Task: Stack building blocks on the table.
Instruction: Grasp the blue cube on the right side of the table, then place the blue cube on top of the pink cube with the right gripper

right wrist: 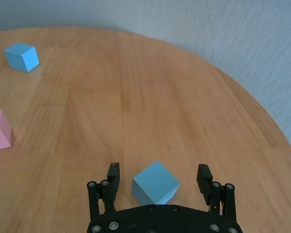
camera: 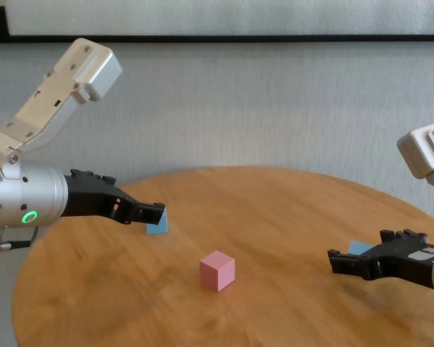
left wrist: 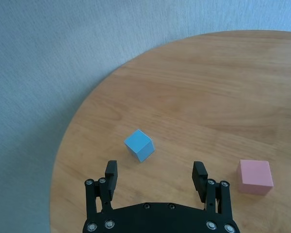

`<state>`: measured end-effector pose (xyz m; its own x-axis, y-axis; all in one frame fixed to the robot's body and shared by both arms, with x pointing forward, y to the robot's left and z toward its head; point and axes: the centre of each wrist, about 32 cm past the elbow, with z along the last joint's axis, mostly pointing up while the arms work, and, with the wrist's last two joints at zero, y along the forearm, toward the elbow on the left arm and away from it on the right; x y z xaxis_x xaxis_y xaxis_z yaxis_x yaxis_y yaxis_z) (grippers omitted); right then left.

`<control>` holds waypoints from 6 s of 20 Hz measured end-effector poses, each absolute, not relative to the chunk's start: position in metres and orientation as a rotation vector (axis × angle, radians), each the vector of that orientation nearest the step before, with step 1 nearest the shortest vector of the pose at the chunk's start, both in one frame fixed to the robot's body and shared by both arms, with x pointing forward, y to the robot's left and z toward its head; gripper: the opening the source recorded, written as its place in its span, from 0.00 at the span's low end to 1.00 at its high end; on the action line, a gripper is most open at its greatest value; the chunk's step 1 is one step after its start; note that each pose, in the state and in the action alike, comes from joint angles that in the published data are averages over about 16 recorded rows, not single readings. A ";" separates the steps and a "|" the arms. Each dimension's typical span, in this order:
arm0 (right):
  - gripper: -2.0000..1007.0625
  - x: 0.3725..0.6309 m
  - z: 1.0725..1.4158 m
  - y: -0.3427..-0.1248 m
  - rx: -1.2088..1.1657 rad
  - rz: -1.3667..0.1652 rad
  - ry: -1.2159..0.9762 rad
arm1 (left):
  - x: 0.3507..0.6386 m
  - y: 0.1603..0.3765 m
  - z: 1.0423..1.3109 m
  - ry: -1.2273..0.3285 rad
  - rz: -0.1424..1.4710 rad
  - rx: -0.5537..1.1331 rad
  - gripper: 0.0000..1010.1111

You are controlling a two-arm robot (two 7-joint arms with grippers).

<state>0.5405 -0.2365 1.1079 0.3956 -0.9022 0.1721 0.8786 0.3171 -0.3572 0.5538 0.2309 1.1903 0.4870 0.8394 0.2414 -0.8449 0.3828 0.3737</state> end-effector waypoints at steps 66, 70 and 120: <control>0.52 0.522 1.131 -0.200 -0.329 -1.007 -0.016 | 0.554 0.231 1.190 -0.013 1.074 0.484 0.99; 0.51 0.520 1.133 -0.183 -0.310 -0.962 -0.019 | 0.554 0.231 1.190 -0.013 1.074 0.484 0.99; 0.51 0.529 1.120 -0.115 -0.357 -0.913 -0.046 | 0.554 0.231 1.190 -0.013 1.074 0.484 0.99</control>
<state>0.5292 -0.1152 1.1202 0.6149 -0.7655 0.1894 0.7807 0.5570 -0.2834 0.5538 0.2308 1.1903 0.4871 0.8393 0.2415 -0.8449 0.3828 0.3736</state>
